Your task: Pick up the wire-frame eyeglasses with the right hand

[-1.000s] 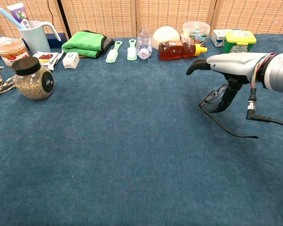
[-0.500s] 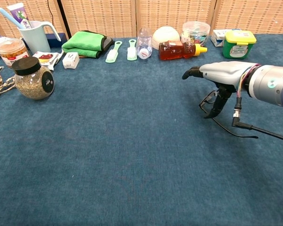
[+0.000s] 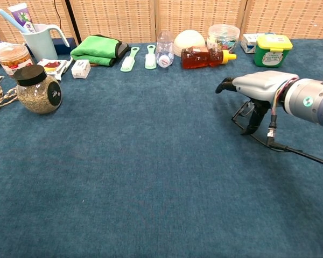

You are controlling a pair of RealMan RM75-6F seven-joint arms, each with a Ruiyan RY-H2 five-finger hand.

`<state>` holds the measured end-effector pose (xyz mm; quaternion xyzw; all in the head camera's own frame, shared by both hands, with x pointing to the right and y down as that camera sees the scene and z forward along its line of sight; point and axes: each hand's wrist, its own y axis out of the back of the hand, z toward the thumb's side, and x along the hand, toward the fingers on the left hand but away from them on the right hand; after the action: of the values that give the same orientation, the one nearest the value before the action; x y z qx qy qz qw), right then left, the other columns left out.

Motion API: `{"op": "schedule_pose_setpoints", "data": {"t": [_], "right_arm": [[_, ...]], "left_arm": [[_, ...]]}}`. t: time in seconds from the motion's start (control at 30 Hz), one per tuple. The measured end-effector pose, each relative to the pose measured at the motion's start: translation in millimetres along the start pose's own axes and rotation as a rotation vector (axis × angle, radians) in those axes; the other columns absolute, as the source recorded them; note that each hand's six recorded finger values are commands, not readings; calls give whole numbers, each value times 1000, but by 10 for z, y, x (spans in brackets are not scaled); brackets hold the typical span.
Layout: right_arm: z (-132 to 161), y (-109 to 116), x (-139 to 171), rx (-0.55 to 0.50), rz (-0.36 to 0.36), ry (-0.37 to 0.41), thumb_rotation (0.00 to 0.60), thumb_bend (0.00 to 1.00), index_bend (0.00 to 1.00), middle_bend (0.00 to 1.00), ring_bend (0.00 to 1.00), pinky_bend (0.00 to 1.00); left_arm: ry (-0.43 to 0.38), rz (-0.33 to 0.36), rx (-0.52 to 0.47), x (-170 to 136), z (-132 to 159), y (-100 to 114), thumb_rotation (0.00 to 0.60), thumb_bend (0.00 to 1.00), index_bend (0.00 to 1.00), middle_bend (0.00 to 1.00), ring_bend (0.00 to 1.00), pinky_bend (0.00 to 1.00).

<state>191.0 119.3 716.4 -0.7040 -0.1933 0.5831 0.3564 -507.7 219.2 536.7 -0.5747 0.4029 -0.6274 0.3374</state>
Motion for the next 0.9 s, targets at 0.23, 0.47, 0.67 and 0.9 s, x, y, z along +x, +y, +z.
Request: {"op": "schedule_pose_setpoints", "data": {"t": [0.23, 0.47, 0.67, 0.9], "right_arm": [[-158, 16, 17, 38, -13, -29, 600, 216, 142, 0, 0, 0], [-333, 9, 56, 63, -6, -58, 600, 216, 227, 0, 0, 0], [-407, 9, 49, 73, 8, -70, 600, 215, 251, 0, 0, 0], [-453, 14, 28, 85, 25, -81, 600, 215, 274, 2, 0, 0]], "left_arm": [[-10, 1, -3, 8, 43, -1, 280, 249, 201, 23, 53, 82], [-20, 3, -8, 22, 73, 3, 279, 249, 201, 24, 53, 82], [-21, 8, -11, 21, 73, 17, 280, 250, 201, 24, 53, 82], [-17, 9, -14, 8, 55, 20, 279, 250, 201, 23, 53, 82]]}}
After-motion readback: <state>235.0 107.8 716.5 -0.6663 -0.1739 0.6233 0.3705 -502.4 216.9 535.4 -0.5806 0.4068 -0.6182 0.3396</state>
